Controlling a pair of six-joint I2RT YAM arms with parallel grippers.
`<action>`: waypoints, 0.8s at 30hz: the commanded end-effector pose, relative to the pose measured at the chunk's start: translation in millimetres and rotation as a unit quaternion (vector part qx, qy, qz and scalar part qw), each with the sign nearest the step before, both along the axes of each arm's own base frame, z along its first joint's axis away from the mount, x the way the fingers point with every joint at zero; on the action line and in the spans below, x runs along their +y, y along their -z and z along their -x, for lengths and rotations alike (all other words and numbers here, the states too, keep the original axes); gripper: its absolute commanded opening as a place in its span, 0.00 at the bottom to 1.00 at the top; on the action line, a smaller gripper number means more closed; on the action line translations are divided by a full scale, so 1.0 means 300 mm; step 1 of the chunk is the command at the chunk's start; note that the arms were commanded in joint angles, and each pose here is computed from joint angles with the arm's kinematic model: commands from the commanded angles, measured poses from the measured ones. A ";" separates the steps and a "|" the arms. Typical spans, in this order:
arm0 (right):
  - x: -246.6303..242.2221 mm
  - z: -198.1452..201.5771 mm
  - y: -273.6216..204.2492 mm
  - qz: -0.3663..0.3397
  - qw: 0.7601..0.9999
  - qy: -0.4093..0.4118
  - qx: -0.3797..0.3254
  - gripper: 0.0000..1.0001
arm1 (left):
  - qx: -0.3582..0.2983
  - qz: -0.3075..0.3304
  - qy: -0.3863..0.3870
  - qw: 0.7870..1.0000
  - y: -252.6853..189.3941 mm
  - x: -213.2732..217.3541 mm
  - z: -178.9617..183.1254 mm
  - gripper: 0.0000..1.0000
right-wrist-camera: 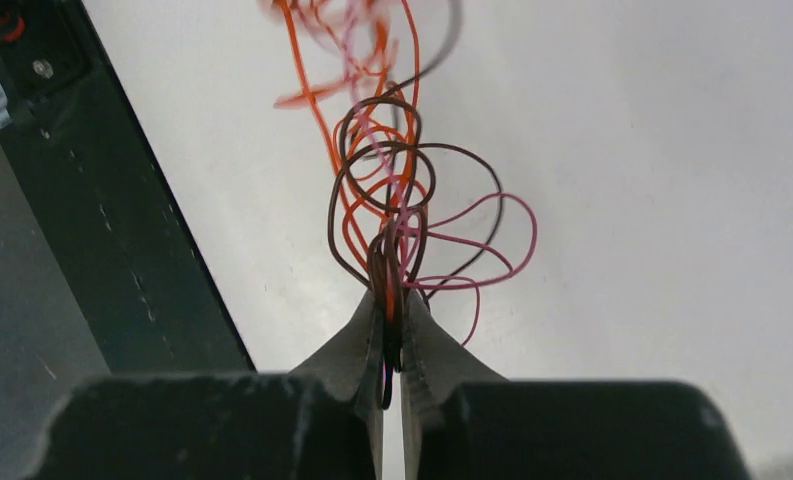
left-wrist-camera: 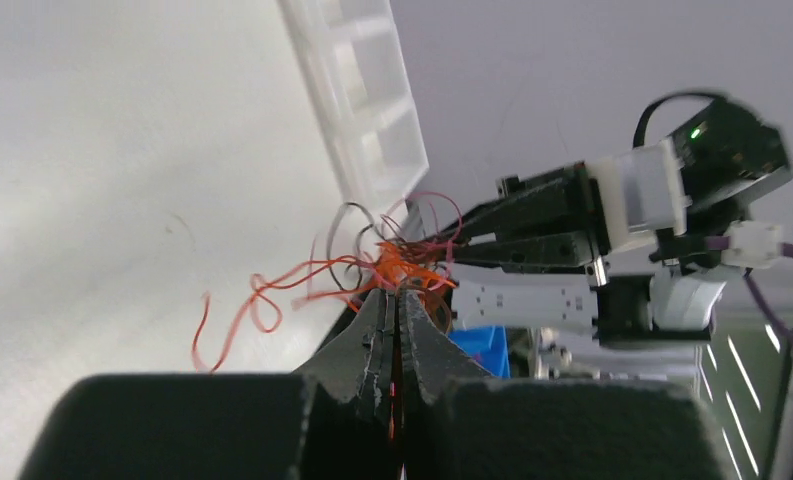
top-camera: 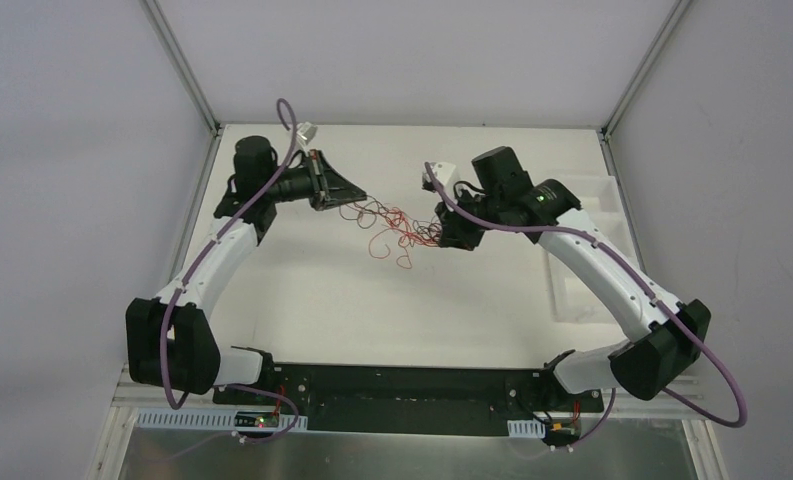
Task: Untangle the cables
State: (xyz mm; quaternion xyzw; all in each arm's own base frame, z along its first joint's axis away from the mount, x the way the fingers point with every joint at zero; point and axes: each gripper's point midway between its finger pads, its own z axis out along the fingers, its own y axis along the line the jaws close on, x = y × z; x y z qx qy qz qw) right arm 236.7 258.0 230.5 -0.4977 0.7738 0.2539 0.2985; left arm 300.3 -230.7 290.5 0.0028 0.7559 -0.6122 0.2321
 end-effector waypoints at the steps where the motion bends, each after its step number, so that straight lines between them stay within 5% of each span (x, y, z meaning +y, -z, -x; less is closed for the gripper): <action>1: -0.126 0.092 -0.022 0.014 1.000 -0.005 -0.009 0.11 | -0.039 -0.008 -0.063 0.997 -0.084 0.125 -0.040 0.00; 4: -0.108 0.113 -0.040 -0.008 1.000 -0.008 0.004 0.18 | -0.040 -0.007 -0.062 0.997 -0.091 0.119 -0.040 0.00; 7: -0.091 0.097 -0.051 -0.007 1.000 -0.002 0.017 0.00 | -0.047 -0.012 -0.067 0.997 -0.099 0.137 -0.051 0.00; 18: -0.301 0.108 0.106 0.075 0.994 0.054 0.061 0.00 | -0.162 -0.128 -0.166 0.964 -0.242 0.425 -0.141 0.00; 20: -0.263 0.099 0.090 0.048 0.994 0.063 0.077 0.19 | -0.170 -0.119 -0.151 0.966 -0.273 0.393 -0.122 0.00; 22: -0.193 0.038 0.038 -0.008 0.995 0.080 0.064 0.66 | -0.178 -0.110 -0.123 0.970 -0.291 0.336 -0.092 0.00; 24: -0.126 -0.024 -0.014 -0.063 0.992 0.098 0.050 0.86 | -0.190 -0.108 -0.106 0.970 -0.311 0.293 -0.072 0.00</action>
